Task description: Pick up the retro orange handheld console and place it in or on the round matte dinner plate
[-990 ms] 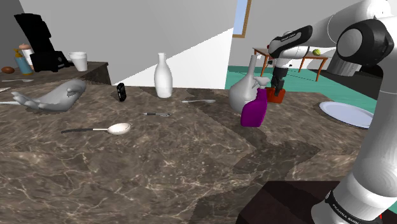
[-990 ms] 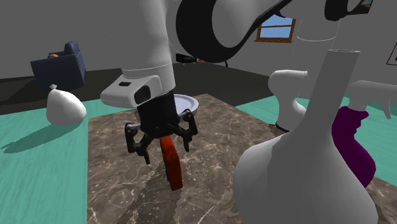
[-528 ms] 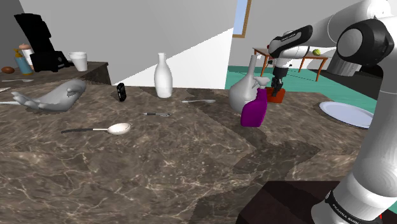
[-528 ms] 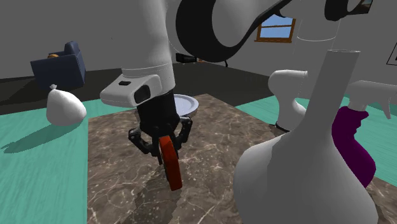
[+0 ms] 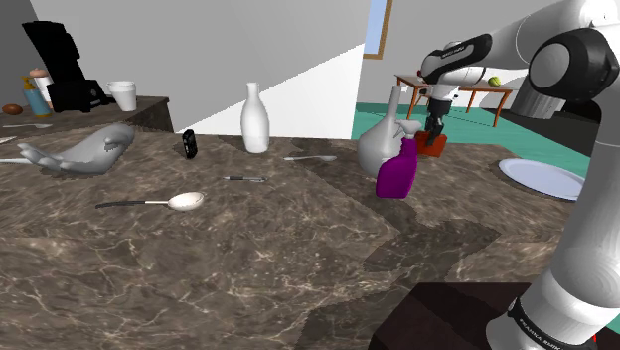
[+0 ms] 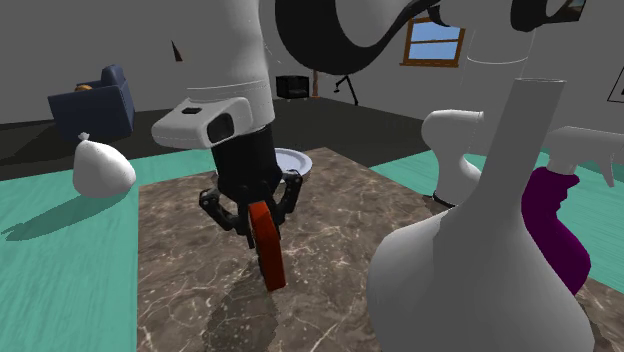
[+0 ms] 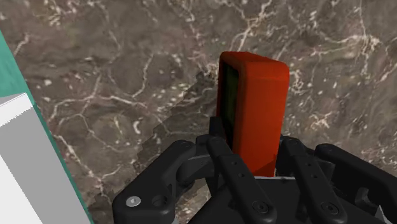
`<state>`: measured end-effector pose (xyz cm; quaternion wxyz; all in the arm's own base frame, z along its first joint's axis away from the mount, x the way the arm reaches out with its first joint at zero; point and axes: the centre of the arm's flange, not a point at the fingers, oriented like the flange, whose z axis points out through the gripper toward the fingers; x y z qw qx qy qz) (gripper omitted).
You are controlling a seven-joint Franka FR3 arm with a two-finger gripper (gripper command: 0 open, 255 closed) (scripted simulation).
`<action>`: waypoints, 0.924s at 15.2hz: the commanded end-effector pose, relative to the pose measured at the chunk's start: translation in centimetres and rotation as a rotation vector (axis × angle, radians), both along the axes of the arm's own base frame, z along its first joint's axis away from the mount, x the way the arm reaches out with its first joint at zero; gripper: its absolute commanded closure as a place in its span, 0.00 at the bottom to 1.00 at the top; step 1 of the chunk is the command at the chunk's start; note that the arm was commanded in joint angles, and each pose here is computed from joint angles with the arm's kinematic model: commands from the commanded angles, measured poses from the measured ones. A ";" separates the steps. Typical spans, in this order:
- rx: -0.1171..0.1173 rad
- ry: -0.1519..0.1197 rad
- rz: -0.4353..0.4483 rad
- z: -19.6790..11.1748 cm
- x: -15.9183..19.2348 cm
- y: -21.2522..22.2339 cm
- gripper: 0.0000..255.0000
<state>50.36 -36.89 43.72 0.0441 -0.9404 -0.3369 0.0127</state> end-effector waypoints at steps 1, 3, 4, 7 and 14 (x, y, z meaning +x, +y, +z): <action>0.000 0.000 0.000 1.1 0.0 0.0 1.00; 0.000 0.000 0.000 2.1 0.0 0.0 1.00; 0.000 0.000 0.000 2.7 0.0 0.0 1.00; 0.000 0.000 0.000 4.2 0.0 0.0 1.00; 0.000 0.000 0.000 7.4 0.0 0.0 1.00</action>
